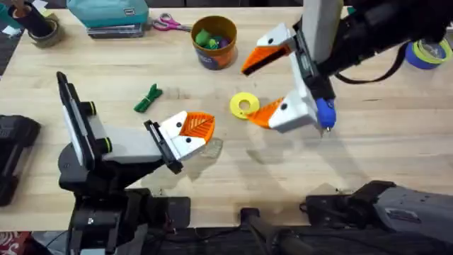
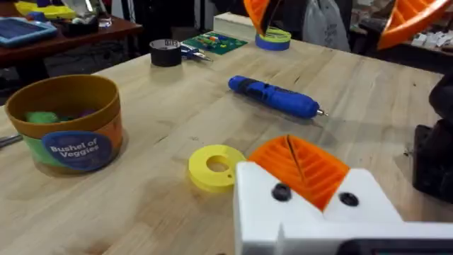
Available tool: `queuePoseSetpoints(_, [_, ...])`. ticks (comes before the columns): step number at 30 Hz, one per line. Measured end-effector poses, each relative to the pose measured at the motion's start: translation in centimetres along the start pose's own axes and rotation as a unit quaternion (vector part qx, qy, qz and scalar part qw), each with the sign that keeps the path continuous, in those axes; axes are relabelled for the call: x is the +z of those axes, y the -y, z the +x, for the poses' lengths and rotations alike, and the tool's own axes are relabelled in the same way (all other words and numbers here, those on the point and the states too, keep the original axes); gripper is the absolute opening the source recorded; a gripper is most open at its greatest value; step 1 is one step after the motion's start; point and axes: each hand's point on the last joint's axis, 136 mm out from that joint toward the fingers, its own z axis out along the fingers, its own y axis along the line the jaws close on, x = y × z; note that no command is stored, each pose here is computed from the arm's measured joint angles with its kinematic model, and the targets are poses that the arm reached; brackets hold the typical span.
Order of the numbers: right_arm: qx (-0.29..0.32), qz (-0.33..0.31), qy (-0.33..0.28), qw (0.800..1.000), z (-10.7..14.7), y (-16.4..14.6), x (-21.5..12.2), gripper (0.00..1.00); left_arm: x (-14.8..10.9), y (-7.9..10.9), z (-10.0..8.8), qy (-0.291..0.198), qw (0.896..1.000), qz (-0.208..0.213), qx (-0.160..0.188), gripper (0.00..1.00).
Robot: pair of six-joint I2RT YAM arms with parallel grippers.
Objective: Pick up the gripper from the table and insert it into the empty holder that is missing its gripper. Then pick up a screw, insert it into the mounting hole, and use the screwdriver to tighten it. Finally, clean up the table by picking up the vegetable and placing it into the bucket.
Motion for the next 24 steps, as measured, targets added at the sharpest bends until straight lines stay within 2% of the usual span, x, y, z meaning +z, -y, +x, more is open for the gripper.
queuePoseSetpoints(2, [0.028, 0.021, 0.002, 0.999, 0.0, 1.1, -0.3, 0.997, 0.0, 0.0, 0.0, 0.000, 1.000, 0.000, 0.000, 0.004])
queuePoseSetpoints(4, [0.083, 0.054, -0.005, 0.995, 0.6, 2.6, -0.8, 0.997, 0.0, 0.0, 0.0, 0.000, 1.000, 0.000, 0.000, 0.004])
queuePoseSetpoints(6, [0.158, 0.094, -0.022, 0.983, 1.9, 4.2, -1.6, 0.997, 0.0, 0.0, 0.0, 0.000, 1.000, 0.000, 0.000, 0.004])
queuePoseSetpoints(10, [0.299, 0.190, -0.057, 0.934, 5.2, 7.1, -4.3, 0.997, 0.0, 0.0, 0.0, 0.000, 1.000, 0.000, 0.000, 0.004])
queuePoseSetpoints(13, [0.369, 0.256, -0.070, 0.891, 7.2, 8.8, -6.9, 0.997, 0.0, 0.0, 0.0, 0.000, 1.000, 0.000, 0.000, 0.004])
queuePoseSetpoints(19, [0.448, 0.346, -0.085, 0.820, 11.3, 11.0, -10.8, 0.997, 0.0, 0.0, 0.0, 0.000, 1.000, 0.000, 0.000, 0.004])
queuePoseSetpoints(24, [0.496, 0.366, -0.106, 0.780, 14.6, 12.2, -12.1, 0.997, 0.0, 0.0, 0.0, 0.000, 1.000, 0.000, 0.000, 0.004])
